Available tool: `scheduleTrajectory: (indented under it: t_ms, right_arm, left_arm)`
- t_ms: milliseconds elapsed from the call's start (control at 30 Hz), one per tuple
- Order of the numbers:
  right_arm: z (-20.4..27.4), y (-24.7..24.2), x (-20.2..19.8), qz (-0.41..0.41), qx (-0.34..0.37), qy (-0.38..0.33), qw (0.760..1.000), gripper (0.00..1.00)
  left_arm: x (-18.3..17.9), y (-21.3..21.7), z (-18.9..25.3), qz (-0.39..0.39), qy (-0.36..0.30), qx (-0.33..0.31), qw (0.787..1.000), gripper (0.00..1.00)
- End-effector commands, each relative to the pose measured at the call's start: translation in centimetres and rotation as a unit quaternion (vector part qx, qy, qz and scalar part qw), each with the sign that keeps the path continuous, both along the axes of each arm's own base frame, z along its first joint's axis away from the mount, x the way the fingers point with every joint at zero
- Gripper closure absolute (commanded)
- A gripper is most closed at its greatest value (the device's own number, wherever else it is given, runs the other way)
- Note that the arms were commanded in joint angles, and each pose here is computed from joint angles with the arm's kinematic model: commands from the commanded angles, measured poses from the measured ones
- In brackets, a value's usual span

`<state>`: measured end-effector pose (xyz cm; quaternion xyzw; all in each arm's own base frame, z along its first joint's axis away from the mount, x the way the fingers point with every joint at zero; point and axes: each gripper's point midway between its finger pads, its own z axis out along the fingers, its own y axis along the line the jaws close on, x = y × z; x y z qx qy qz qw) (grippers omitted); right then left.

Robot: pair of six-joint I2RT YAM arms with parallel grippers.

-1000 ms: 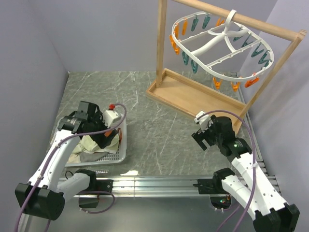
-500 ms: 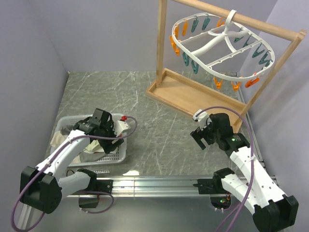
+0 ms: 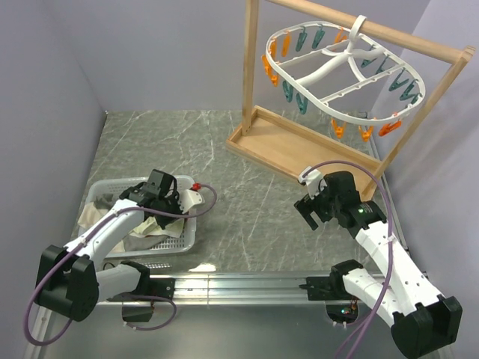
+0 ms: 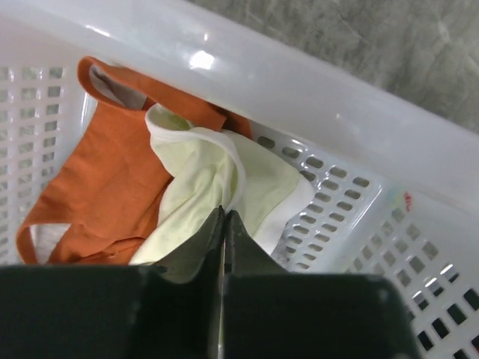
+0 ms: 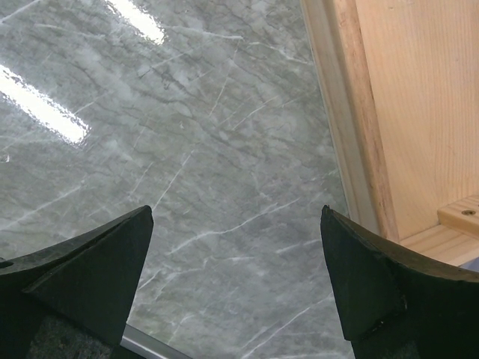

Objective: Clip the underwear to the hanger

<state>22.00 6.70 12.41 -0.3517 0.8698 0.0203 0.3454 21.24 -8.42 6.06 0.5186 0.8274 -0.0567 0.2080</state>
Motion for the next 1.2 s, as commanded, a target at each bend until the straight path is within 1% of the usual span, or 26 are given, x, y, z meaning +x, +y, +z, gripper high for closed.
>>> scheduleTrajectory:
  t_ms: [0,100,167,233,267,300,367,400,467,500,567,600,667,700,733,767,833,867,933,1067,1167]
  right_arm:
    - [1.9,0.5,0.6,0.003,0.011,-0.019,1.000,0.00]
    - [2.2,0.7,0.7,0.005,0.016,-0.021,1.000,0.00]
    - [2.3,0.8,0.7,0.007,0.017,-0.019,1.000,0.00]
    - [2.6,0.9,0.8,0.009,0.019,-0.020,1.000,0.00]
    - [2.7,0.9,0.8,0.009,0.019,-0.020,1.000,0.00]
    - [3.0,0.9,0.9,0.009,0.020,-0.022,1.000,0.00]
    - [3.2,1.1,0.9,0.012,0.022,-0.020,0.999,0.00]
    - [3.5,1.1,1.0,0.011,0.024,-0.022,0.999,0.00]
    - [3.7,1.2,1.1,0.010,0.027,-0.023,0.999,0.00]
    - [3.9,1.3,1.1,0.009,0.029,-0.025,0.999,0.00]
    - [3.9,1.3,1.0,0.010,0.031,-0.023,0.999,0.00]
    - [4.3,1.4,1.1,0.012,0.033,-0.027,0.999,0.00]
    - [4.3,1.5,1.0,0.014,0.034,-0.025,0.999,0.00]
    - [4.6,1.5,1.0,0.014,0.036,-0.028,0.999,0.00]
    - [4.7,1.6,1.0,0.016,0.037,-0.028,0.999,0.00]
    - [4.8,1.7,0.9,0.019,0.039,-0.028,0.999,0.00]
    - [5.0,1.7,0.8,0.020,0.042,-0.029,0.999,0.00]
    - [5.1,1.8,0.8,0.022,0.044,-0.029,0.998,0.00]
    - [5.5,2.2,0.5,0.030,0.054,-0.028,0.998,0.00]
    - [6.4,3.1,-0.1,0.051,0.075,-0.027,0.996,0.00]
    - [6.9,3.4,-0.4,0.060,0.084,-0.029,0.994,0.00]
  left_arm:
    - [0.8,-0.3,0.8,-0.011,-0.033,-0.008,0.999,1.00]
    - [0.9,-0.5,2.2,-0.009,-0.051,-0.021,0.998,1.00]
    - [0.5,-0.9,3.2,-0.006,-0.050,-0.035,0.998,1.00]
    - [1.0,-1.4,5.4,-0.003,-0.067,-0.052,0.996,1.00]
    - [0.8,-1.6,6.1,0.003,-0.063,-0.061,0.996,1.00]
    - [1.3,-2.2,7.9,0.002,-0.078,-0.079,0.994,1.00]
    - [1.4,-2.8,9.5,0.012,-0.079,-0.099,0.992,1.00]
    - [2.0,-3.2,11.3,0.013,-0.094,-0.113,0.989,1.00]
    - [2.7,-3.5,12.9,0.031,-0.104,-0.125,0.986,1.00]
    - [3.5,-3.6,14.6,0.038,-0.126,-0.133,0.982,1.00]
    - [4.3,-3.7,16.3,0.054,-0.145,-0.141,0.978,1.00]
    - [5.0,-3.8,18.1,0.059,-0.170,-0.152,0.972,1.00]
    - [5.5,-3.9,19.8,0.073,-0.182,-0.163,0.967,1.00]
    - [5.8,-4.1,21.7,0.073,-0.198,-0.175,0.962,1.00]
    - [5.8,-4.3,22.2,0.074,-0.194,-0.178,0.962,1.00]
    - [5.9,-4.8,24.2,0.068,-0.204,-0.195,0.957,1.00]
    - [5.6,-5.3,26.1,0.061,-0.209,-0.215,0.952,1.00]
    - [5.4,-5.9,28.3,0.050,-0.223,-0.234,0.945,1.00]
    - [5.2,-6.4,29.6,0.047,-0.220,-0.247,0.943,1.00]
    - [4.0,-8.3,33.3,0.006,-0.217,-0.291,0.932,1.00]
    - [2.7,-10.4,33.9,-0.034,-0.191,-0.319,0.928,1.00]
